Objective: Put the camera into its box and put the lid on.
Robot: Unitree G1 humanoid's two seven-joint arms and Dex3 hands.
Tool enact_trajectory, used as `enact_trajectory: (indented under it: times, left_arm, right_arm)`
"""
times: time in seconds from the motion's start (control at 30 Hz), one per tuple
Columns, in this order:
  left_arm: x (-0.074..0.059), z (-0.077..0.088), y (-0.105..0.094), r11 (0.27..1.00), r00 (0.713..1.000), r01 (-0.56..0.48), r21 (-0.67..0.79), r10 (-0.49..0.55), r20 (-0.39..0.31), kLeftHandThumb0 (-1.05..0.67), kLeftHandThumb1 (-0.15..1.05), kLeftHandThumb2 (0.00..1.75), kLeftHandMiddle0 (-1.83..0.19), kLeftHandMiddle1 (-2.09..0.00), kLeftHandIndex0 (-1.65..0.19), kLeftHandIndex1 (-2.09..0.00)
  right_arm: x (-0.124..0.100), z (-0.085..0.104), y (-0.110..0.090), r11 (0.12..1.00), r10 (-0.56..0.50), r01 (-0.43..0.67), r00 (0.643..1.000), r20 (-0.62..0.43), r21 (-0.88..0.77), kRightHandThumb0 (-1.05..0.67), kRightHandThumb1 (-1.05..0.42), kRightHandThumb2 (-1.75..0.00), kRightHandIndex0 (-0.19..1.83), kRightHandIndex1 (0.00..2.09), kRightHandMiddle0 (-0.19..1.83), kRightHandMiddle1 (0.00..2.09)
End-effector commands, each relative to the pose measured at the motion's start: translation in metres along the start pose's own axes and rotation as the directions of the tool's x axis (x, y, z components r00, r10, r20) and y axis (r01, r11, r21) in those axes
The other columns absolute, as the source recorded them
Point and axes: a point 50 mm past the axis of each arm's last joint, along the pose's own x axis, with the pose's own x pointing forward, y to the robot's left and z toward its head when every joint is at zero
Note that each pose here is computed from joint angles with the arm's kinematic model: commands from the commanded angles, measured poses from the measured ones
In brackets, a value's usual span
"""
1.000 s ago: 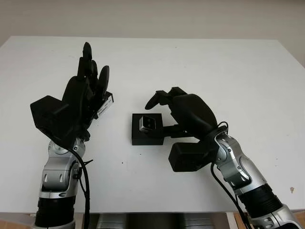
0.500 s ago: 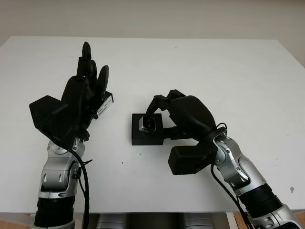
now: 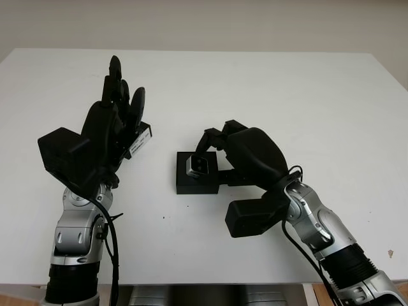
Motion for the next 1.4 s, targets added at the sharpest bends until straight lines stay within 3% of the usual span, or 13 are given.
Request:
enact_trajectory:
  times: [0.0, 0.67, 0.97, 1.37]
  left_arm:
    - [-0.001, 0.002, 0.001, 1.0, 1.0, 0.001, 0.013, -0.001, 0.01, -0.85, 1.05, 0.47, 0.19, 0.0, 0.19, 0.0]
    - [-0.004, 0.001, 0.001, 1.0, 1.0, 0.011, 0.005, -0.011, 0.003, -0.86, 1.05, 0.48, 0.19, 0.0, 0.19, 0.0]
    - [-0.003, 0.001, 0.001, 1.0, 1.0, 0.014, 0.008, -0.014, 0.003, -0.86, 1.05, 0.49, 0.19, 0.0, 0.19, 0.0]
    - [-0.003, 0.001, -0.001, 1.0, 1.0, 0.013, -0.002, -0.013, 0.002, -0.85, 1.05, 0.48, 0.19, 0.0, 0.19, 0.0]
  right_arm:
    - [0.002, 0.001, 0.0, 1.0, 0.004, -0.004, 1.0, 0.028, -0.021, -0.48, -1.03, -0.07, 0.39, 1.44, 0.51, 1.29]
    - [0.008, 0.002, 0.002, 1.0, 0.0, 0.001, 0.997, 0.072, -0.012, -0.46, -1.05, -0.16, 0.31, 1.57, 0.39, 1.57]
    - [0.018, 0.002, -0.023, 0.998, -0.026, 0.023, 0.998, 0.051, 0.05, -0.42, -1.05, -0.12, 0.32, 1.48, 0.34, 1.62]
    - [0.027, 0.009, -0.054, 0.999, 0.019, -0.017, 0.997, 0.079, -0.037, -0.39, -1.05, -0.07, 0.31, 1.47, 0.38, 1.68]
